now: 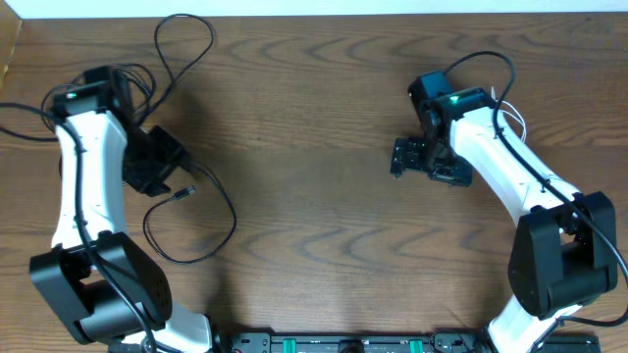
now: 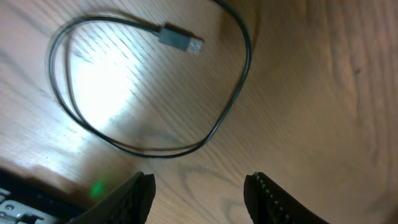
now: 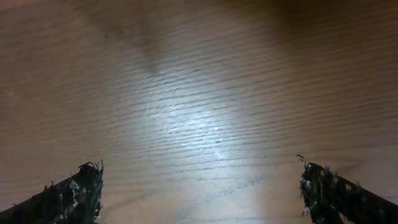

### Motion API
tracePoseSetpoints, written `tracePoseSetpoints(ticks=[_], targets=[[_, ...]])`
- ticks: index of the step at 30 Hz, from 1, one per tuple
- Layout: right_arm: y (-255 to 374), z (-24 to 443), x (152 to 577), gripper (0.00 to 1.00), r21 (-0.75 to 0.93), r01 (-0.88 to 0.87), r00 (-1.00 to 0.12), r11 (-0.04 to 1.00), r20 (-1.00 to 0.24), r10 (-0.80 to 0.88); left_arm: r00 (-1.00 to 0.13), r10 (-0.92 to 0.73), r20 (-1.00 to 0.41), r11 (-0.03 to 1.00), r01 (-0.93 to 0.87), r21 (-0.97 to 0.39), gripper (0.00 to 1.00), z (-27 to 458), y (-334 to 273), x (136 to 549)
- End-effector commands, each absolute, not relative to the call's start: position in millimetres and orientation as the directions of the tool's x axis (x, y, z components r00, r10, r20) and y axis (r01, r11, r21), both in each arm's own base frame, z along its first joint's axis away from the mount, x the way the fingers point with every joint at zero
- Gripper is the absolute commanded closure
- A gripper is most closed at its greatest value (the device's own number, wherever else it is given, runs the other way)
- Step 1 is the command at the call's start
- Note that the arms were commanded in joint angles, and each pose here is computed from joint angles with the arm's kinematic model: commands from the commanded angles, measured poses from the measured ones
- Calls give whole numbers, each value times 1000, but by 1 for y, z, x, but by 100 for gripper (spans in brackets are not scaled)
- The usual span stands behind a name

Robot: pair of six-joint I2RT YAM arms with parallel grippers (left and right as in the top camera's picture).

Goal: Untangle cables
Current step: 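Grasp the black cable near its USB plug with the left gripper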

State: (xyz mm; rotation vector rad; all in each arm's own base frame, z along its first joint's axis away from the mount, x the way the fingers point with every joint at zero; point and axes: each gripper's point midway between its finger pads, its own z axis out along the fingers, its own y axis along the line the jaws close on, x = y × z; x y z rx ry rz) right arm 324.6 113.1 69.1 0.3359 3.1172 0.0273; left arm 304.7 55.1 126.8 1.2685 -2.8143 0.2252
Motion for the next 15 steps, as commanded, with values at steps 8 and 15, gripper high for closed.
tracePoseSetpoints(ticks=[8, 15], targets=[[129, 73, 318, 1, 25, 164, -986, 986, -14, 165, -625, -780, 2, 621, -776, -113, 48, 86, 60, 323], [132, 73, 323, 1, 39, 163, -986, 986, -36, 164, -542, -840, -5, 537, -832, -137, 48, 62, 50, 331]])
